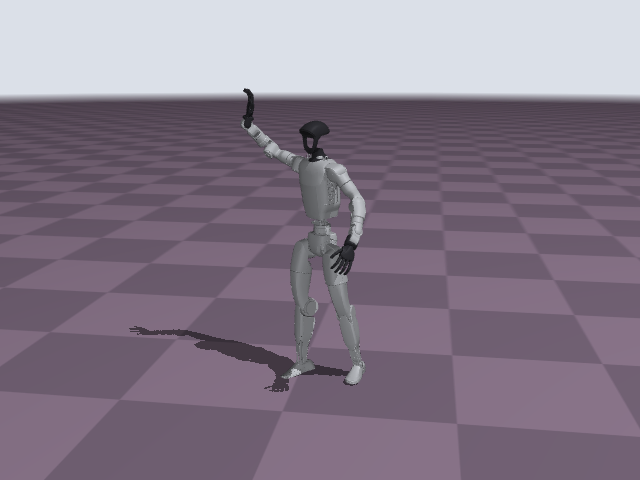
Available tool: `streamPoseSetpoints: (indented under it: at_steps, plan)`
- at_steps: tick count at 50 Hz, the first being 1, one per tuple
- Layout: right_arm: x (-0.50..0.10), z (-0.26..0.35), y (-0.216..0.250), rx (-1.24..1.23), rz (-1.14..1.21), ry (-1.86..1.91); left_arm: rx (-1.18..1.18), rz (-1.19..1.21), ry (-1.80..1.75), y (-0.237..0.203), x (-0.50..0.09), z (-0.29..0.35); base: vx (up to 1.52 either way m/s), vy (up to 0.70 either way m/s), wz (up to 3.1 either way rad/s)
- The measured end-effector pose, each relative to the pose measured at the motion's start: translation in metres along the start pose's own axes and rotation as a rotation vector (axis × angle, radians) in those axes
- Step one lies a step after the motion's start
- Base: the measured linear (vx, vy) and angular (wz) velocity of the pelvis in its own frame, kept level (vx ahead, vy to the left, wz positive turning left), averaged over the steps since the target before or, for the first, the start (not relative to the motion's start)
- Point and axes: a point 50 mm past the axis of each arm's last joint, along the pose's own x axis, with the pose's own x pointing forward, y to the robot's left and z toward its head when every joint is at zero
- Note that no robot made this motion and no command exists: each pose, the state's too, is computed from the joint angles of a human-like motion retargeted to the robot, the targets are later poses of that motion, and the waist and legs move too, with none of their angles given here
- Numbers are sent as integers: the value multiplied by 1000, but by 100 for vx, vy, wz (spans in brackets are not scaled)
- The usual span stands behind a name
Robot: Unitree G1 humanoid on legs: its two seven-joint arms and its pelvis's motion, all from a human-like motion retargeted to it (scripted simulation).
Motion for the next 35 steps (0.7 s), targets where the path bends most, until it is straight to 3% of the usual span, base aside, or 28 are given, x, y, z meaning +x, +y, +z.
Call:
streamPoseSetpoints:
  at_steps: [5,8,15,21,26,30,35]
  plan:
    - [3,-113,-54,-248,-230,515,104,45,169,14,-21,-42,1,14,1]
    - [-2,-128,-63,-243,-253,591,143,3,248,15,-30,-59,-1,10,-5]
    - [-8,-46,-9,-13,-131,314,202,-152,278,-4,-21,-56,-2,1,-13]
    - [-94,74,45,323,128,141,257,-50,178,9,3,-23,-2,-1,-9]
    - [-164,155,61,434,408,-72,237,-63,-24,-6,25,27,-6,3,8]
    - [-189,153,65,403,517,-126,51,-108,-158,-20,31,58,-8,10,33]
    - [-173,67,62,206,460,49,-223,21,-74,-6,24,35,-8,15,32]
